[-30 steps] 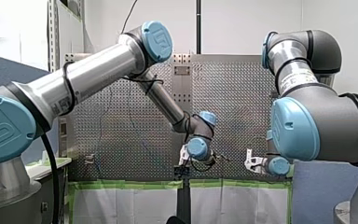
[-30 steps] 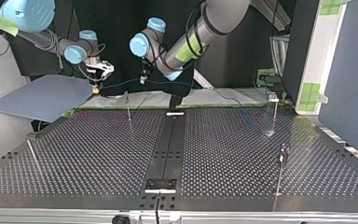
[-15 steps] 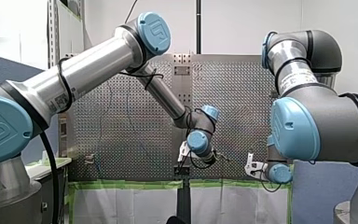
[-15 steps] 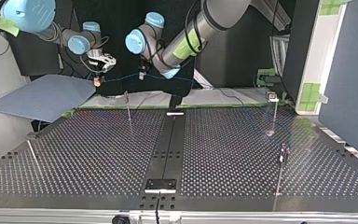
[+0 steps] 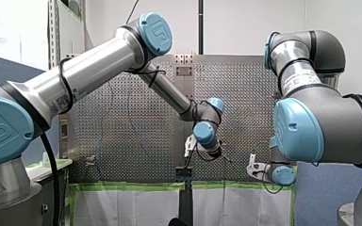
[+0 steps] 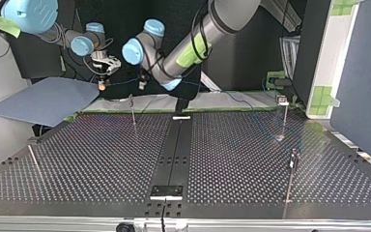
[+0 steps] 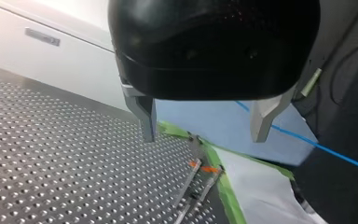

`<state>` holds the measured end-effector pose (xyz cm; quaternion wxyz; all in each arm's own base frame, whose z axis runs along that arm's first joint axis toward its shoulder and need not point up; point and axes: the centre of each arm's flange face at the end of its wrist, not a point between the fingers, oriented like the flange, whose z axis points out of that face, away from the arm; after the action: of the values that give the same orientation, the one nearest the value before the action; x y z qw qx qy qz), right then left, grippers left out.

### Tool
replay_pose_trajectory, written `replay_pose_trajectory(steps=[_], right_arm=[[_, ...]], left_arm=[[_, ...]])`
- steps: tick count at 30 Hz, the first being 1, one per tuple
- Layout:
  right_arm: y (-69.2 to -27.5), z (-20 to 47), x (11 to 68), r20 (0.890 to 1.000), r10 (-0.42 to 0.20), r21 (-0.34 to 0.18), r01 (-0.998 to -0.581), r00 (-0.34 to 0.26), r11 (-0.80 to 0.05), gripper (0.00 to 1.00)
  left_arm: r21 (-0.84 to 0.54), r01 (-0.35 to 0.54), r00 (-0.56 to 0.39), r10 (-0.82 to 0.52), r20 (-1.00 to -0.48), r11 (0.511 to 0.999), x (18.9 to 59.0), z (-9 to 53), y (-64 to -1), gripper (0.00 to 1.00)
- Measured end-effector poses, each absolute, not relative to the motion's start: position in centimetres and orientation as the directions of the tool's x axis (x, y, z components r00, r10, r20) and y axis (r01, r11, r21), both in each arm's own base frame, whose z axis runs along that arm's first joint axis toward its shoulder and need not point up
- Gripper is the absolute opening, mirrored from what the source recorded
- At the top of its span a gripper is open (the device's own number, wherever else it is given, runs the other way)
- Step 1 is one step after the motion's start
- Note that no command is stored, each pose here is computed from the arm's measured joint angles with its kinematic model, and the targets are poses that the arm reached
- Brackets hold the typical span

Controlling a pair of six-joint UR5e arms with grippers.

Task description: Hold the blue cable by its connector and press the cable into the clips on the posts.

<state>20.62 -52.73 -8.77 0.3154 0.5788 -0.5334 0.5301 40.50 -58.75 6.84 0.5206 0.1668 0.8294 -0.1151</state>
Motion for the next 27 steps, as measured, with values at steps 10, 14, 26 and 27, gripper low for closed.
replay_pose_trajectory(steps=[10,14,26,27], right_arm=[[-52.6,-8.7,21.1,0.95,-0.284,-0.205,-0.947,-0.131,-0.249,0.0],[-52.5,-8.7,21.2,0.95,-0.284,-0.206,-0.946,-0.131,-0.252,0.0],[-52.5,-8.7,21.5,0.949,-0.286,-0.212,-0.943,-0.135,-0.256,0.0],[-52.5,-8.7,21.5,0.949,-0.286,-0.212,-0.943,-0.135,-0.256,0.0]], left_arm=[[-0.075,0.358,-0.432,0.094,-0.897,0.931,43.3,9.4,-58.8,0.97],[-0.079,0.353,-0.451,0.095,-0.887,0.932,44.6,9.1,-58.6,0.97],[-0.047,0.347,-0.493,0.139,-0.859,0.937,47.1,8.0,-58.3,0.97],[-0.045,0.345,-0.496,0.141,-0.857,0.938,47.2,8.2,-58.3,0.97]])
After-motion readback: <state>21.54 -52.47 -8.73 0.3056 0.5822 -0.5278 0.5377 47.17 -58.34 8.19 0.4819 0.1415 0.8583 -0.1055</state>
